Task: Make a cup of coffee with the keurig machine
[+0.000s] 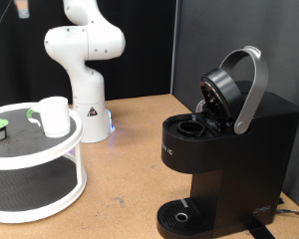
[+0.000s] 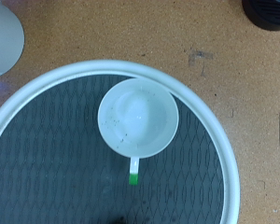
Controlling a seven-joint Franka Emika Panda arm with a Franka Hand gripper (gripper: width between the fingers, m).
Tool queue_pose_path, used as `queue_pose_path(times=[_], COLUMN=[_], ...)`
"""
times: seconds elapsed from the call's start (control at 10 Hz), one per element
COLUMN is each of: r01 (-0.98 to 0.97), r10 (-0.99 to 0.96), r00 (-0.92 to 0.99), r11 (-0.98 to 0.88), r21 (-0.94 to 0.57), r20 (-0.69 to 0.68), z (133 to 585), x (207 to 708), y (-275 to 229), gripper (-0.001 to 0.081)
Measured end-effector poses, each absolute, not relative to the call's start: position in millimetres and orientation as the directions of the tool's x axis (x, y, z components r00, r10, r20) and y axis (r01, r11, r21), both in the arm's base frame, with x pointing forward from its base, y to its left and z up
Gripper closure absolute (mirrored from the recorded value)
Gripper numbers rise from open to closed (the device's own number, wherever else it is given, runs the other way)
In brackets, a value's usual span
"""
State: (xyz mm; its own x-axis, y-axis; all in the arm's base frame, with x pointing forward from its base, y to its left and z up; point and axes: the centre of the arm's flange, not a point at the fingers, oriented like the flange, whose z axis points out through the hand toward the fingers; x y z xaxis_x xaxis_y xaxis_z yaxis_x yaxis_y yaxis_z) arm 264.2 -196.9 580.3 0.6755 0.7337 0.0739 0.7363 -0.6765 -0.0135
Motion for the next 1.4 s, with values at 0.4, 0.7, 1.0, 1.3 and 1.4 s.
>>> queue_pose_path(times=[0.4,0.7,1.0,1.3,1.4], r01=[0.749,0.796,0.915,0.951,0.958], r10=[0.748,0.794,0.915,0.952,0.958], r00=[0.663,0.606,0.404,0.307,0.287], r11=[-0.662,-0.605,-0.404,-0.307,-0.287], r21=[-0.025,-0.029,-0.013,-0.017,-0.013], r20=[0.043,0.051,0.013,-0.02,0.019], z=[579.3,574.0,551.6,534.0,532.3], x=[259.9,258.2,255.6,258.2,258.3], y=[-229.1,-230.4,-248.9,-258.6,-258.5], gripper=[0.0003,0.0003,0.0003,0.0003,0.0003])
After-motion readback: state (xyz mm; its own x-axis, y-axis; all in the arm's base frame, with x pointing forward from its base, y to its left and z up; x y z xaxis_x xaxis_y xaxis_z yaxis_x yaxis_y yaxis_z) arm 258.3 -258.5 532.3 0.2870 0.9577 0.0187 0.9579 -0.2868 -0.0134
